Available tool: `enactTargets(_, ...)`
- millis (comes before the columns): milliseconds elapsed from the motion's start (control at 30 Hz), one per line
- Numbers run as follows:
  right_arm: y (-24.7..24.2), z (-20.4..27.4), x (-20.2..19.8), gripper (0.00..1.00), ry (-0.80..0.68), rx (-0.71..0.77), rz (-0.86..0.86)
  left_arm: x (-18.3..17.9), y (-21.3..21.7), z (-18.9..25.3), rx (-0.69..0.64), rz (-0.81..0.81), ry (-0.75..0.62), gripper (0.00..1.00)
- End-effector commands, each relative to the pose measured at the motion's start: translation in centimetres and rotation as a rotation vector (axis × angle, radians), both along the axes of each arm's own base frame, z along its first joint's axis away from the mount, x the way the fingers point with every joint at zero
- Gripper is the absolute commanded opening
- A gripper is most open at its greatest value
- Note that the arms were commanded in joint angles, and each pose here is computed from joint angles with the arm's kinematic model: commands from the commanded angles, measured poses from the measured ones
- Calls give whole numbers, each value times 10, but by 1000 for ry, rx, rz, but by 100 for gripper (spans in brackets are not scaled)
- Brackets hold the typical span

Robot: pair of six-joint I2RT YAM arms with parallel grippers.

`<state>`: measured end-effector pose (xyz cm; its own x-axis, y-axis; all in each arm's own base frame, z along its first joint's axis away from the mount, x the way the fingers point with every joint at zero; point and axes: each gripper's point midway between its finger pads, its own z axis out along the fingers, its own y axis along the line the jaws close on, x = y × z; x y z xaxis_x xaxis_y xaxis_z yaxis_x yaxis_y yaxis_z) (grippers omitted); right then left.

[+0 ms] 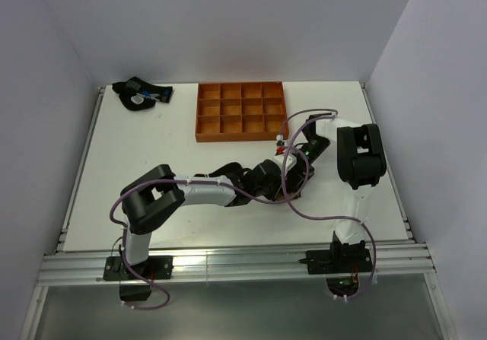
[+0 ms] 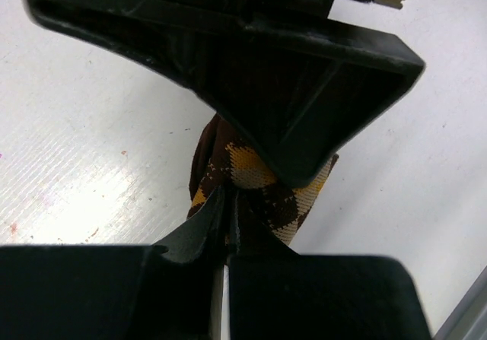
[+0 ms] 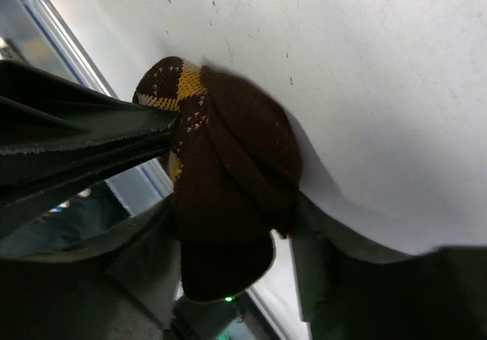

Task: Roll the socks
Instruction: Roll the sock at the center of the board.

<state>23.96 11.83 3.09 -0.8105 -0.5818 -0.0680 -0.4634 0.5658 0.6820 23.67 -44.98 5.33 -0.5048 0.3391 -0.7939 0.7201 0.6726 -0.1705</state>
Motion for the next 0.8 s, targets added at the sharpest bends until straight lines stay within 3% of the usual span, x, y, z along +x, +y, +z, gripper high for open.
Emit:
enactTargets(0,-3,-10,-2,57,10,-29,1,-16,16,-35,133,-35,43,7)
enactTargets(133,-1,-10,-3,32,18,-20,-2,-15,15,-32,123,-32,35,7)
enactTargets(167,0,-10,-3,20,19,-15,-2,-15,16,-32,123,-31,34,7)
enactTargets(267,2,-10,-4,0,26,-2,-6,-14,16,-29,113,-18,34,7)
enactTargets(367,4,-10,-3,0,13,7,-17,-13,11,-18,76,14,50,10)
enactTargets(500,6,-8,-2,0,-7,19,-37,-4,9,11,-10,145,78,28)
enactTargets(567,8,-8,0,0,-17,20,-53,-3,9,32,-95,222,135,31)
enactTargets(633,8,-9,0,0,-19,15,-68,2,14,54,-174,297,162,40)
enactTargets(767,10,-12,3,0,-36,12,-88,-5,27,64,-326,473,321,49)
